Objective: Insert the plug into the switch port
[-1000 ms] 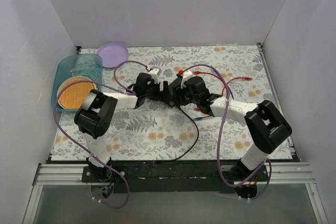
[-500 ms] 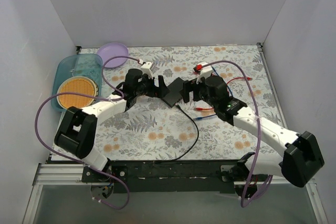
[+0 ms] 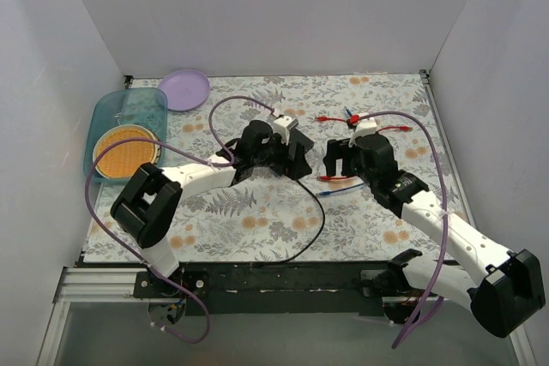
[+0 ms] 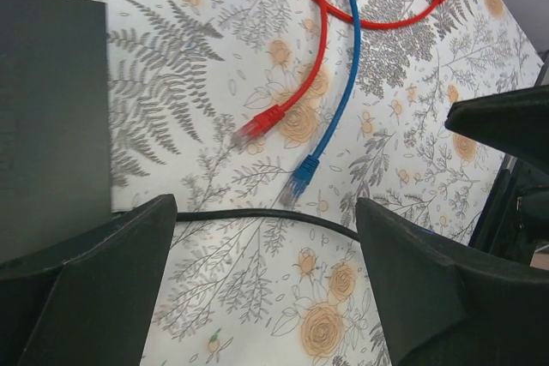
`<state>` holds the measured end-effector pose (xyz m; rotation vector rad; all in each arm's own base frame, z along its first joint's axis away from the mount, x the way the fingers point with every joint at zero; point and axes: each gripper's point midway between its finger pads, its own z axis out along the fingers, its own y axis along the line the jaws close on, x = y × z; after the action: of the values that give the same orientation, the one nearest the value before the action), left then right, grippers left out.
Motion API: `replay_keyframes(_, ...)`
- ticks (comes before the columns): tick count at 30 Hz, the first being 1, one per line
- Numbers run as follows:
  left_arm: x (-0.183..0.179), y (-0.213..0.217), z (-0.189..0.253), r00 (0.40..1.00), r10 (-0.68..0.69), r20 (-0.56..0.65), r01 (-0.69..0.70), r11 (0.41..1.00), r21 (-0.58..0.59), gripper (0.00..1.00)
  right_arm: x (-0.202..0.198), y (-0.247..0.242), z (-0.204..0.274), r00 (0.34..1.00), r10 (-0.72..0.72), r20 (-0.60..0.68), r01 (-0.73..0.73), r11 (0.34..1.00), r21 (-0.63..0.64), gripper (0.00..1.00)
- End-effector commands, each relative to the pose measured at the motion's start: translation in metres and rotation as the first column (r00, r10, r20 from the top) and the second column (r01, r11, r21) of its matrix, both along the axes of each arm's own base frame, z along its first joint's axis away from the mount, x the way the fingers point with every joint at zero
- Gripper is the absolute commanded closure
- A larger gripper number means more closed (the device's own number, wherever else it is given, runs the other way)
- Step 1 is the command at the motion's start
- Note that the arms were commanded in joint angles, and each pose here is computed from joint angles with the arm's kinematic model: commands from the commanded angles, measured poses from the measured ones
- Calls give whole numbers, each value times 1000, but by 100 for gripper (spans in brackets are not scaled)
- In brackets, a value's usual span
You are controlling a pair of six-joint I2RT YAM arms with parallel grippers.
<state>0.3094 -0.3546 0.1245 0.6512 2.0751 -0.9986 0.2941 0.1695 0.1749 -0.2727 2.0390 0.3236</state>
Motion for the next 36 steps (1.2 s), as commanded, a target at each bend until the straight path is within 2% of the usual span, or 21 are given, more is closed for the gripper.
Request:
replay_keyframes(1, -7, -32, 8, 997, -57, 47, 56, 998, 12, 16, -1, -15, 11, 998, -56, 12, 55, 997, 45, 6)
replay_keyframes(8, -31, -69, -24, 992, -111, 54, 104, 988, 110, 18, -1, -32, 17, 993, -115, 3, 114, 990, 78, 7)
replay_keyframes(21, -39, -86, -82, 990, -87, 115, 55, 966, 253, 31, -2, -53, 35, 987, -156, 25, 152, 981, 122, 7)
replay_keyframes(24, -41, -85, -94, 987, -88, 136, 46, 956, 290, 37, -2, -55, 38, 987, -158, 31, 153, 980, 130, 7)
replay_keyframes(26, -47, -87, -101, 983, -107, 149, 57, 949, 309, 45, -1, -58, 40, 986, -164, 36, 158, 979, 131, 7)
replay_keyframes(31, -46, -76, -122, 970, -91, 225, -10, 912, 411, 56, -1, -63, 45, 983, -176, 46, 168, 976, 140, 7)
replay_keyframes(36, -46, -70, -143, 968, -81, 238, -40, 884, 466, 70, 0, -66, 45, 983, -178, 48, 170, 975, 140, 7)
